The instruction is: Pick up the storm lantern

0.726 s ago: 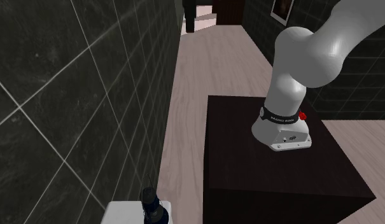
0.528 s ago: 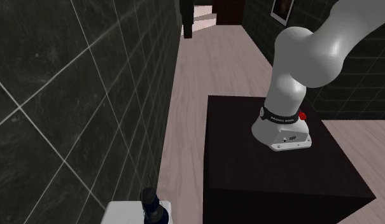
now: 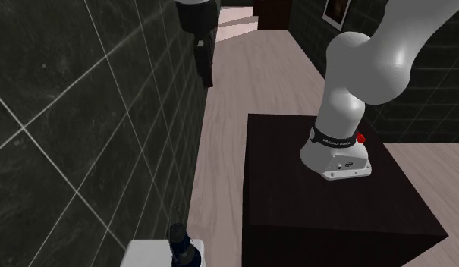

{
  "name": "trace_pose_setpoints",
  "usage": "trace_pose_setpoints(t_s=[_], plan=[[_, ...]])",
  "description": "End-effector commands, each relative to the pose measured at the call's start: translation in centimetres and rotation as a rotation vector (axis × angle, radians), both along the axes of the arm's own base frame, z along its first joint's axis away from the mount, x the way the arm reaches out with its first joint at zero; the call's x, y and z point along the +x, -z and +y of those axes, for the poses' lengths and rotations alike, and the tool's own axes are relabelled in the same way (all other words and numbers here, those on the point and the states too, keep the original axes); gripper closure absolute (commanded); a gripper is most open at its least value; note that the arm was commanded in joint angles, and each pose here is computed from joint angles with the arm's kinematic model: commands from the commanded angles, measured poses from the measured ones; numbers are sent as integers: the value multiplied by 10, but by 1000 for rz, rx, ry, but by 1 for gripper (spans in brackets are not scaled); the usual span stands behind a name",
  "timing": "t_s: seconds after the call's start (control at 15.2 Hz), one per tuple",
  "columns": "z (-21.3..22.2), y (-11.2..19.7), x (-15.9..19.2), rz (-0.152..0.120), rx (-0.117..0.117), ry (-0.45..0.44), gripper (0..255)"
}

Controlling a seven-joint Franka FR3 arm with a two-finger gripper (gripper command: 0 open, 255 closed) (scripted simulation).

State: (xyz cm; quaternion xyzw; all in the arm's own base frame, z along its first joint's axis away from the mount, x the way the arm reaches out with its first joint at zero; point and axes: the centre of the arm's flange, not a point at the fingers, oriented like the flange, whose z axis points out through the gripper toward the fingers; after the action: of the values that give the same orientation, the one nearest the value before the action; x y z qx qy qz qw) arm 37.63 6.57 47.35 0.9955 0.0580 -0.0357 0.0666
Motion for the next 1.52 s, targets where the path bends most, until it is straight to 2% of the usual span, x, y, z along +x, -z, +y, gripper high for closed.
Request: trace_pose_setpoints(t_s=[0.0, 1.45], plan=[[20, 20, 12, 15, 1, 4, 0], [198, 240, 111, 182, 6, 39, 0]])
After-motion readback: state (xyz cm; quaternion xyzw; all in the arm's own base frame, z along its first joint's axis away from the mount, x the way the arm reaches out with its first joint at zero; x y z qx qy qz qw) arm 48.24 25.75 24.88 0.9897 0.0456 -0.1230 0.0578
